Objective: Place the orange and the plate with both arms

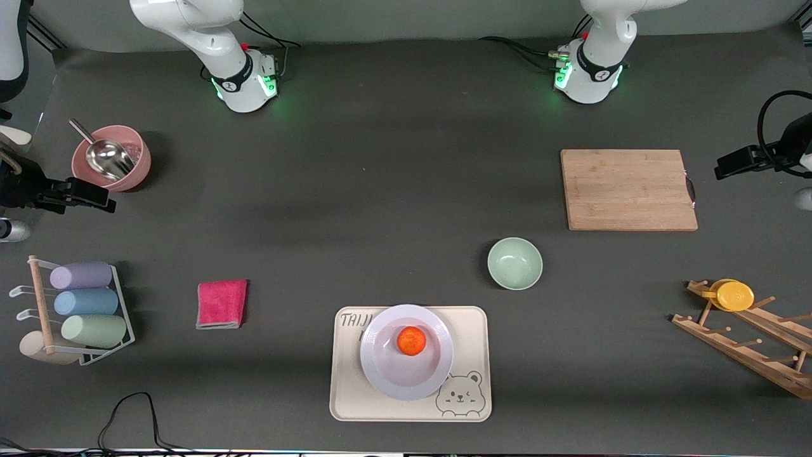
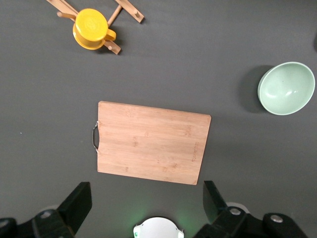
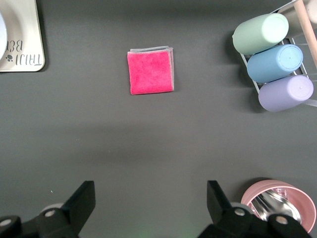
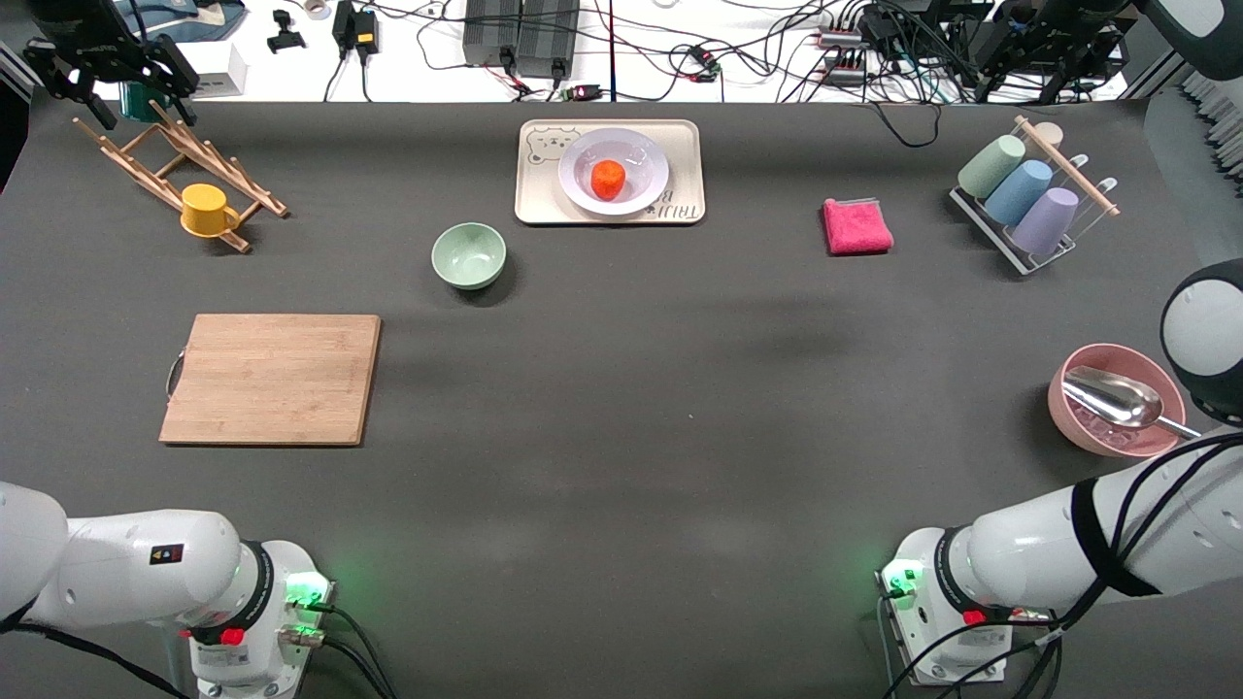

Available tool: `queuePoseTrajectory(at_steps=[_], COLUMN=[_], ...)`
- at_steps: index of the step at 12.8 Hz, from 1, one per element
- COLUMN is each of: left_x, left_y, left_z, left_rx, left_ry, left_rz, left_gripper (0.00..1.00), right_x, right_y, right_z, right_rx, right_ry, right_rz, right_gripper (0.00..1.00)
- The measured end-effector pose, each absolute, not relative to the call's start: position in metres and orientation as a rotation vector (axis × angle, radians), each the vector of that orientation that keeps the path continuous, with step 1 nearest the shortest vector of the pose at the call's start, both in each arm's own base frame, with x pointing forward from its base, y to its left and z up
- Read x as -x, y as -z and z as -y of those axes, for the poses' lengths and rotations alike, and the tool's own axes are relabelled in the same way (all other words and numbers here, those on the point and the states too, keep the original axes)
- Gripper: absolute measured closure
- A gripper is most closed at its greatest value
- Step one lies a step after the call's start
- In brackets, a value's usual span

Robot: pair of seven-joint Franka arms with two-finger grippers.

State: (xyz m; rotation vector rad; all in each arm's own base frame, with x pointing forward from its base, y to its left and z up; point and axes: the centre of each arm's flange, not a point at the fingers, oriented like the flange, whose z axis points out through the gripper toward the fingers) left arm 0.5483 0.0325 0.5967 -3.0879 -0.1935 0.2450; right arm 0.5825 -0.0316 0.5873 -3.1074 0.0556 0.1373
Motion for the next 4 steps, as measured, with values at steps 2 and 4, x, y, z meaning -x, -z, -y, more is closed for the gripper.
queuePoseTrajectory(at_steps=[2,4], left_x=[-0.5483,-0.5484], left_y=[-0.5985,-0.5986], left_z=[-0.0354,-0.0356], left_rx=[3.088,3.088], left_ry=[-0.239,-0.239], left_rz=[0.202,0.203], left_gripper=[0.00,0.00], right_x=[-0.5829,-0.5831], right_y=[-0.5864,-0.5858], right_z=[0.0317,0.0316], right_rx=[3.108,3.108], right_ry=[-0.140,-0.142], right_rz=[-0.056,-0.060], right_gripper=[0.00,0.00])
